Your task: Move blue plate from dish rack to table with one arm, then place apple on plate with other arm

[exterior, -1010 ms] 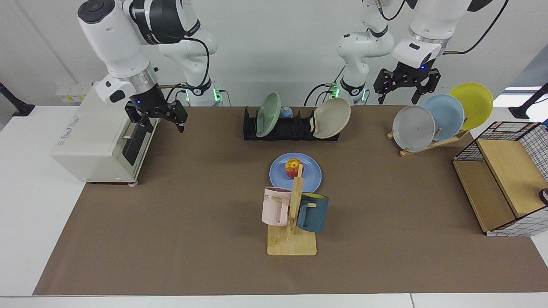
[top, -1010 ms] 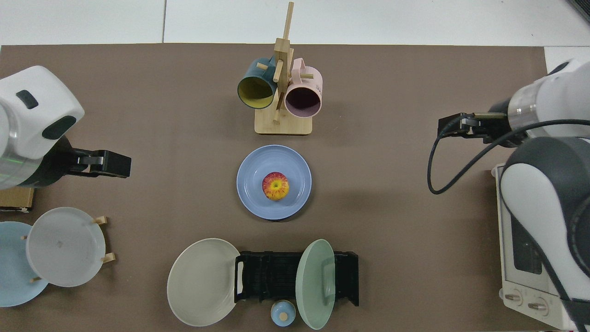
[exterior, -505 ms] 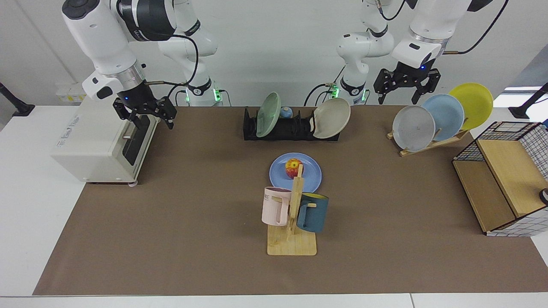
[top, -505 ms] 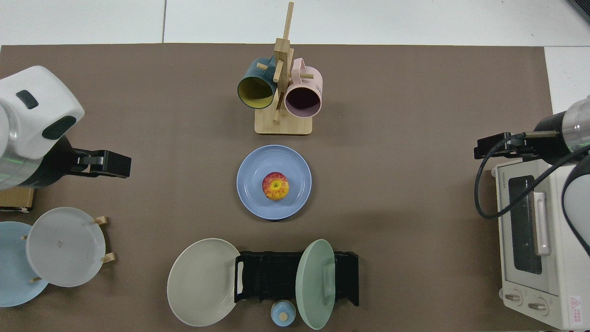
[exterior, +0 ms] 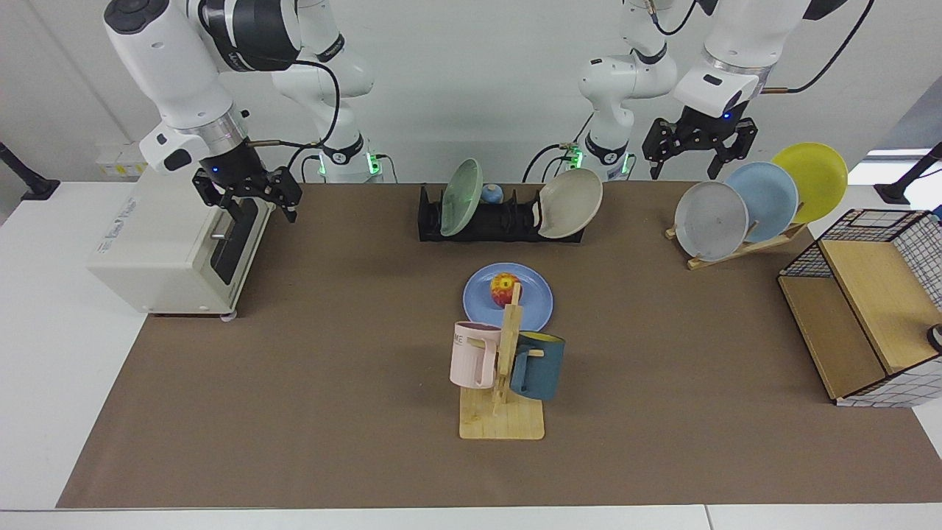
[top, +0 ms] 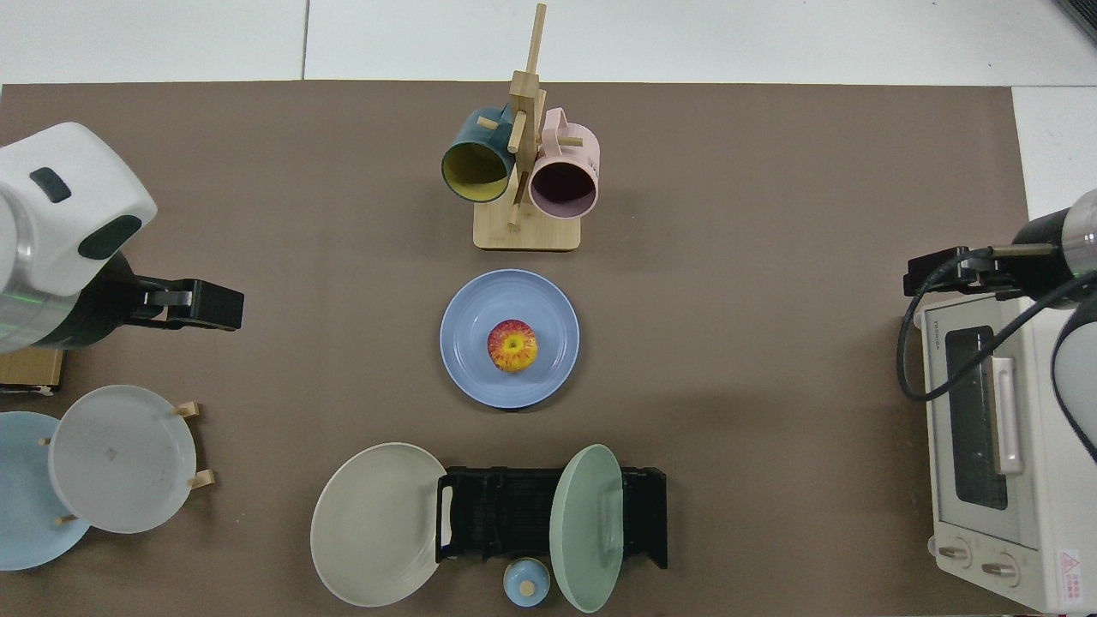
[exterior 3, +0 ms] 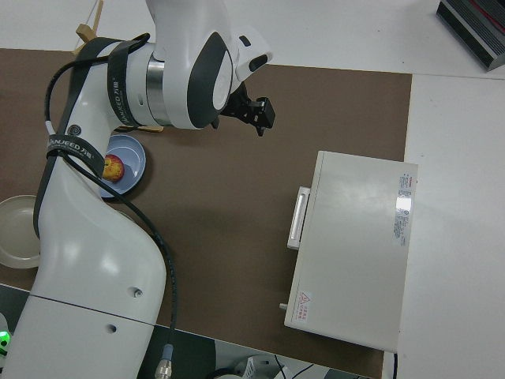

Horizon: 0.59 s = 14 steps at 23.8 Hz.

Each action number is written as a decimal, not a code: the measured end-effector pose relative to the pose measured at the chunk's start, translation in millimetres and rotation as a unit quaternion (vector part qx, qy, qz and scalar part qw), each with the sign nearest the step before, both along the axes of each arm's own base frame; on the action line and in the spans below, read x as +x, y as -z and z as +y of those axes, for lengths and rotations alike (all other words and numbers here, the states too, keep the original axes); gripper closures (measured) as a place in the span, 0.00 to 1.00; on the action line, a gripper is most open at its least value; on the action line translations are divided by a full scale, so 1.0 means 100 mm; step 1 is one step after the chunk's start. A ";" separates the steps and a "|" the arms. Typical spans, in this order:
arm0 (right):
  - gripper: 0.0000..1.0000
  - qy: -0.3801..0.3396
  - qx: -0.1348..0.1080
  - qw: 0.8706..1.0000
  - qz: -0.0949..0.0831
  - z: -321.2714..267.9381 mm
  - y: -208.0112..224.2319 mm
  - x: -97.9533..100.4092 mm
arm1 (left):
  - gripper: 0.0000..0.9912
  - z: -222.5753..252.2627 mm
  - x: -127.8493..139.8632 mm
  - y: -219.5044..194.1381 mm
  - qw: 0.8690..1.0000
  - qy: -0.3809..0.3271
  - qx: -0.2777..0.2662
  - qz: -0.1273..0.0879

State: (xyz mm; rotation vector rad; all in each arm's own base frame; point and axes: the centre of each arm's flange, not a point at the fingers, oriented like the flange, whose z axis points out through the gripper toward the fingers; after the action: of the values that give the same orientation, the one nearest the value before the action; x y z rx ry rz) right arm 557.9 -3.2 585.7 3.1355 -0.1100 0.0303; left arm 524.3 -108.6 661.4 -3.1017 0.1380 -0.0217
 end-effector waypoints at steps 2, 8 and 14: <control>0.00 -0.001 -0.003 1.000 0.000 0.00 0.00 0.00 | 0.00 0.00 0.00 0.00 1.000 0.000 0.000 0.000; 0.00 -0.028 -0.007 1.000 0.000 0.03 0.00 0.00 | 0.00 0.00 0.00 0.00 1.000 0.000 0.000 0.000; 0.00 -0.049 -0.003 0.999 0.000 0.05 0.00 0.00 | 0.00 0.00 0.00 0.00 1.000 0.000 0.000 0.000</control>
State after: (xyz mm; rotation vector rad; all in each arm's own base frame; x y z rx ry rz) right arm 557.9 1.5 585.7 3.1330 0.0443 0.0300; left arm 524.3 -108.6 661.4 -3.1017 0.1380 -0.0217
